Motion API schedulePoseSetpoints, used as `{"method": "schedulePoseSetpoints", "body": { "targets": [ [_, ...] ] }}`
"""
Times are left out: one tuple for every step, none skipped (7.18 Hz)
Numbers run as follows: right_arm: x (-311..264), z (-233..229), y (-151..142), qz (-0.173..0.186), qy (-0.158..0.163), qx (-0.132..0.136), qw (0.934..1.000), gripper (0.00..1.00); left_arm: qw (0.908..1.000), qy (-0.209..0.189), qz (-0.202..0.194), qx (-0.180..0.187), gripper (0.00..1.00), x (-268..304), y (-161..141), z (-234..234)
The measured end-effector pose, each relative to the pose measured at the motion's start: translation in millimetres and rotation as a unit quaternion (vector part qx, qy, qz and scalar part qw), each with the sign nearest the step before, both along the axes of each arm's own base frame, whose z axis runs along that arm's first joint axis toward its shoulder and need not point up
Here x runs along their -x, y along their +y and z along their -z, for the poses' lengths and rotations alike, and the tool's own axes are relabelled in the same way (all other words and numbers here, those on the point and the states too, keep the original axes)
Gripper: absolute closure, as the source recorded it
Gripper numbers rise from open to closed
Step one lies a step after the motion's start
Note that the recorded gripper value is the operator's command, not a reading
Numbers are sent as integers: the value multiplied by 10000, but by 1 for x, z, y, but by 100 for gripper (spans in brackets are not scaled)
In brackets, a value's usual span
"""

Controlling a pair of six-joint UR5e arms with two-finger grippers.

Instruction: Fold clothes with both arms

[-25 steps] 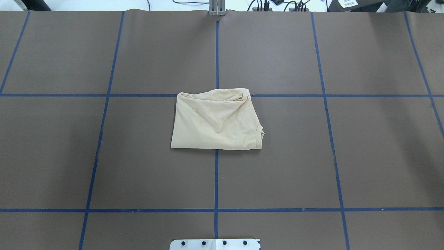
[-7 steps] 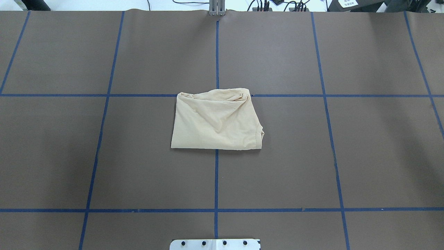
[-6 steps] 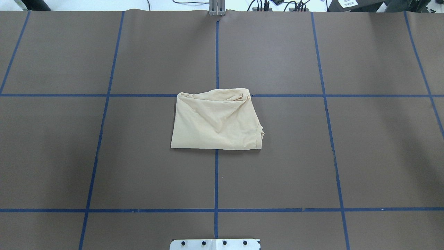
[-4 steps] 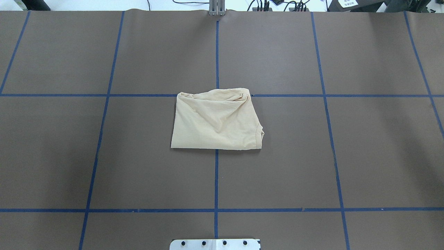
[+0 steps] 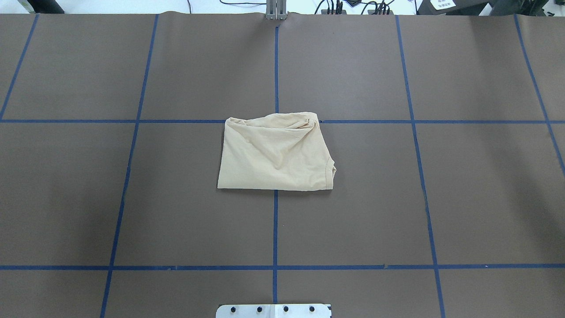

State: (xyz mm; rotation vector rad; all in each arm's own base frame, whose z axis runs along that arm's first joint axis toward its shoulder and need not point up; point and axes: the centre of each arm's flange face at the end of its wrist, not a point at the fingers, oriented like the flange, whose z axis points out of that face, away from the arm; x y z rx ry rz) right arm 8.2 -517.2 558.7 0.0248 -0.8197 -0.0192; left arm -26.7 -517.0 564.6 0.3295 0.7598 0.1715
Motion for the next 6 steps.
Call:
{"method": "schedulePoseSetpoints", "body": {
  "targets": [
    [0,-3,2,2,3,35,10000,0,10000,-2,-3,22,0,-1,-2,-2],
    [0,-6,3,2,9,63,10000,0,10000,-2,-7,17,0,-1,-3,-2],
    [0,-8,2,-10,11,101,9999,0,10000,2,-9,-18,0,-1,-4,1],
    [0,-13,1,-18,1,166,9999,0,10000,5,-7,-61,0,-1,-4,6],
    [0,-18,1,-16,2,218,9998,0,9999,9,-2,-100,0,0,-3,11],
    [0,-22,1,-20,12,256,9997,0,9999,11,2,-128,0,0,-3,14]
  ]
}}
